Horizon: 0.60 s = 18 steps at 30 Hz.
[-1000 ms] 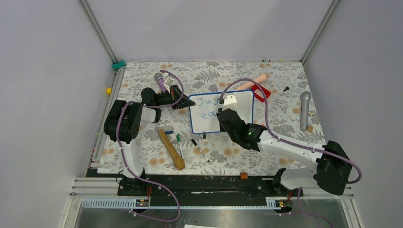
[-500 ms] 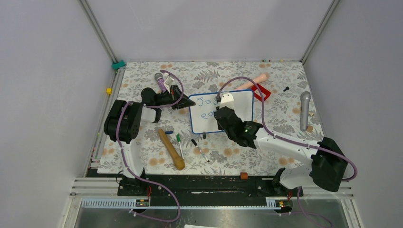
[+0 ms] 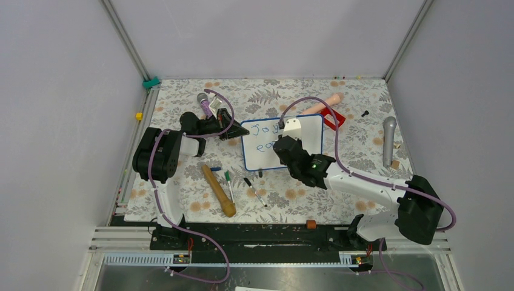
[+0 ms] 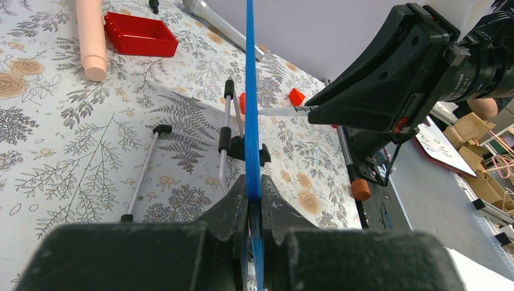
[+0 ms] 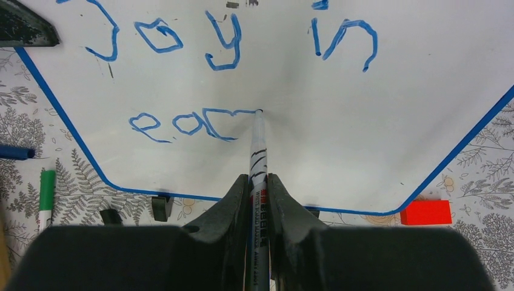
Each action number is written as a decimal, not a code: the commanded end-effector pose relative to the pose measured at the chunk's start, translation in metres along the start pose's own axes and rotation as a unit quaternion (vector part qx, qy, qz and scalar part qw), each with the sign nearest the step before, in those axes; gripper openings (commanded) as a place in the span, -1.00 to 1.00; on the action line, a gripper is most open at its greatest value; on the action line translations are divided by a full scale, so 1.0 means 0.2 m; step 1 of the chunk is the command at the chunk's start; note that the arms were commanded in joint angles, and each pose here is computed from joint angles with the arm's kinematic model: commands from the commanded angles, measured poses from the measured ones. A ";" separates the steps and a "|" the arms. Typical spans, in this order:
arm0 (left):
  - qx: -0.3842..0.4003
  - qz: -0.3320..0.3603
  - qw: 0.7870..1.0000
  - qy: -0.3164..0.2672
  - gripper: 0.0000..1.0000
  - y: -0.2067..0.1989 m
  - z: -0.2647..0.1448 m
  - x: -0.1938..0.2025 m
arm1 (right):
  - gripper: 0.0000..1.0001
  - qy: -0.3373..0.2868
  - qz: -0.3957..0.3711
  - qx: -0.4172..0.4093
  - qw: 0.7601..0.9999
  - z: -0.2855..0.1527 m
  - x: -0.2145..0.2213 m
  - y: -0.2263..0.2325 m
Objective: Write a sentence on the whiteboard
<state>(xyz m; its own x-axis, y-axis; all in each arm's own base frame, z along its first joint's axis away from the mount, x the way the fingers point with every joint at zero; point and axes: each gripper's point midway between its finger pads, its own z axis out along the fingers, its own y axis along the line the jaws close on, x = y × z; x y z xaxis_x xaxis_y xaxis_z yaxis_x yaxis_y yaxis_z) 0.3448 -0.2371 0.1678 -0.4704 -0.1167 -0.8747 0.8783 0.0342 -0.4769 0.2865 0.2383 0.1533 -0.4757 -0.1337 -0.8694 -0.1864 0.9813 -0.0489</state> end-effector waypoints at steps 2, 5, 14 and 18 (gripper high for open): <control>0.051 0.042 0.997 0.050 -1.00 -0.04 -0.01 0.15 | -1.00 -0.060 0.044 -0.004 0.997 -0.06 -0.10 -0.07; 0.052 0.042 0.997 0.050 -1.00 -0.04 -0.01 0.15 | -1.00 -0.106 0.072 -0.046 0.991 -0.11 -0.16 -0.05; 0.052 0.042 0.996 0.050 -1.00 -0.05 -0.01 0.15 | -1.00 -0.100 0.047 -0.066 0.992 -0.10 -0.17 0.01; 0.051 0.043 0.997 0.050 -1.00 -0.04 -0.01 0.14 | -1.00 -0.086 0.037 -0.058 0.994 -0.07 -0.18 0.03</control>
<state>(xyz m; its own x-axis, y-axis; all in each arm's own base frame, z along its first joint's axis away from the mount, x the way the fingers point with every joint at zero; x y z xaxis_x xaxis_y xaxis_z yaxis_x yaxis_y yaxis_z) 0.3448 -0.2371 0.1678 -0.4688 -0.1165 -0.8756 0.8792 0.0340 -0.4752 0.2788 0.2377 0.1697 -0.3641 -0.0417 -0.9304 -0.2629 0.9630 0.0597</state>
